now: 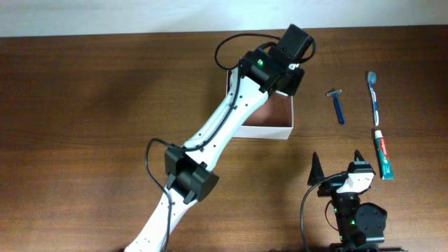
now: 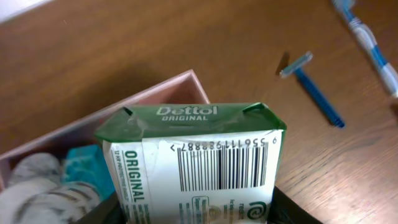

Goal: Pack container
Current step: 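Lift the Dettol soap bar and carry it over the pink box, then lower the soap bar beside the Listerine bottle and release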

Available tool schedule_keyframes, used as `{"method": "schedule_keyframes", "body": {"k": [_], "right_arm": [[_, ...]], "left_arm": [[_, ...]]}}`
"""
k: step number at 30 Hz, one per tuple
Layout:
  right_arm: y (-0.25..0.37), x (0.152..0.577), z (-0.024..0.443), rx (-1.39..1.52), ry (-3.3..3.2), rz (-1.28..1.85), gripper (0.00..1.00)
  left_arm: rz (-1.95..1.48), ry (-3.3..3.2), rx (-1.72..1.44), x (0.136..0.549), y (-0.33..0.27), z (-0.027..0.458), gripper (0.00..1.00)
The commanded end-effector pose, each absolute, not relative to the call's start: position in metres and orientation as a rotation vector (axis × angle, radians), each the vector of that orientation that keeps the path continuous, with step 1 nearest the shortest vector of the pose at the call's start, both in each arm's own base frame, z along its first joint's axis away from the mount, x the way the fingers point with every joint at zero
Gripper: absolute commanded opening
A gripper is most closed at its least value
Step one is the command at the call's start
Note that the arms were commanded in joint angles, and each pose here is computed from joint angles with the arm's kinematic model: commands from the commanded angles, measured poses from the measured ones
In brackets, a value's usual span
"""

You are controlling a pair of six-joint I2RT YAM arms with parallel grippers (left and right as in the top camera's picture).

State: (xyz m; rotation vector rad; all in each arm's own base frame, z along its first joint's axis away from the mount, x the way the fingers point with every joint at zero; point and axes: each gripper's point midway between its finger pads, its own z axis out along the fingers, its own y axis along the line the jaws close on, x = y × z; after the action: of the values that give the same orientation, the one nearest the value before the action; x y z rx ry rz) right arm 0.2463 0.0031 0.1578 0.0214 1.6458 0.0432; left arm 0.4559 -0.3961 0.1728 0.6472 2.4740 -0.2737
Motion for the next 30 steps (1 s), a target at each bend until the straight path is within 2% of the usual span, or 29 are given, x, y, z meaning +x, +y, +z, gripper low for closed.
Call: {"method": "schedule_keyframes", "body": {"k": [1, 6, 21, 30], "right_arm": [[0.003, 0.246, 0.156, 0.015, 1.647, 0.04, 0.99], [0.003, 0.246, 0.156, 0.015, 1.647, 0.039, 0.99], [0.003, 0.246, 0.156, 0.015, 1.647, 0.04, 0.99], [0.003, 0.246, 0.156, 0.015, 1.647, 0.039, 0.99]], "left_arm": [[-0.238, 2.533, 0.692, 0.455, -0.397, 0.137, 0.43], [-0.216, 2.577, 0.694, 0.454, -0.396, 0.114, 0.43], [-0.241, 2.633, 0.558, 0.453, -0.396, 0.106, 0.43], [-0.214, 2.707, 0.503, 0.449, -0.392, 0.079, 0.43]]}}
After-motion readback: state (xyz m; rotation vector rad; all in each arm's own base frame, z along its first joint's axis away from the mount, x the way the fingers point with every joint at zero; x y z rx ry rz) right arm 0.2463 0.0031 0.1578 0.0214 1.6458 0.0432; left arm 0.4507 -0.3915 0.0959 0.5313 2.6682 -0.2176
